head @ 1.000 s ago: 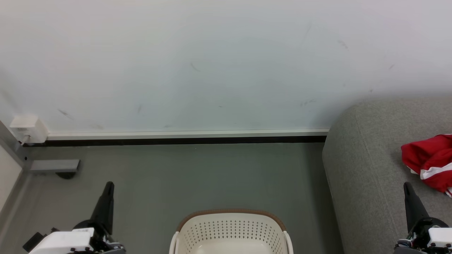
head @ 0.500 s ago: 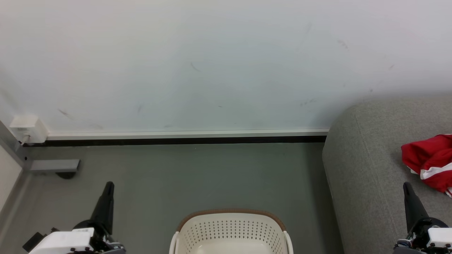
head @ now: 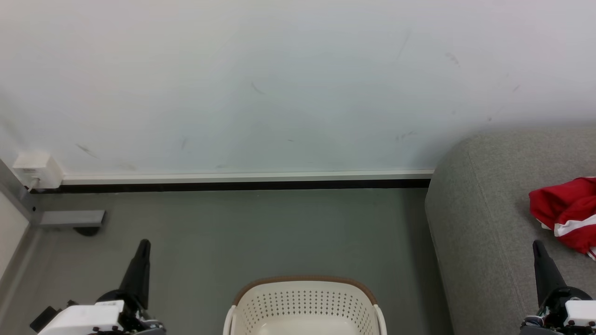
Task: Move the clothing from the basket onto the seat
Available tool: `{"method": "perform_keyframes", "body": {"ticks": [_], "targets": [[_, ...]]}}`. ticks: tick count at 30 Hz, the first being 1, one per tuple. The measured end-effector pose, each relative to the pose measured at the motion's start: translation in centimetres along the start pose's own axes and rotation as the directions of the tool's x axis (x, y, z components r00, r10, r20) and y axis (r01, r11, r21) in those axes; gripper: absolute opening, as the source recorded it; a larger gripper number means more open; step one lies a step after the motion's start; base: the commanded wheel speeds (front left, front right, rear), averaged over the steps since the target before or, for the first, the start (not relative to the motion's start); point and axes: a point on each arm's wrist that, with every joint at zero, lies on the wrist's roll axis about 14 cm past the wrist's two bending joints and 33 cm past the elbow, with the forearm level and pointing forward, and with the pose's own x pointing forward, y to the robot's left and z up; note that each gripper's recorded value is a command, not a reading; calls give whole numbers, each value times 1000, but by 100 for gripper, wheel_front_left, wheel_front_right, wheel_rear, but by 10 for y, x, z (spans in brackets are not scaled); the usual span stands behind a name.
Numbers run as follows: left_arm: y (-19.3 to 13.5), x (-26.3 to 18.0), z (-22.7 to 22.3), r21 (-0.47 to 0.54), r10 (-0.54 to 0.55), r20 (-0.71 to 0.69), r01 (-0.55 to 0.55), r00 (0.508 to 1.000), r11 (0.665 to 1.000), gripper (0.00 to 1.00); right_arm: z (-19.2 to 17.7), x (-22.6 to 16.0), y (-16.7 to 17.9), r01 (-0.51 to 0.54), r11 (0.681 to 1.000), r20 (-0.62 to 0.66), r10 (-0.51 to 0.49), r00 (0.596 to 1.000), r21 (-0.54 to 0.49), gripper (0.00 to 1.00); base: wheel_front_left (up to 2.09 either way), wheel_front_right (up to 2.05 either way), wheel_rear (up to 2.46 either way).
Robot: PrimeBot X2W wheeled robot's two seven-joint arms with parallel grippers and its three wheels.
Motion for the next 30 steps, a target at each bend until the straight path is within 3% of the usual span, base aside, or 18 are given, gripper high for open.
{"method": "perform_keyframes", "body": {"ticks": [30], "targets": [[0, 0, 0, 0, -1, 0, 1, 1000, 1000, 0, -1, -1, 1, 2, 1000, -2, -2, 1000, 4, 0, 0, 0, 0]]}}
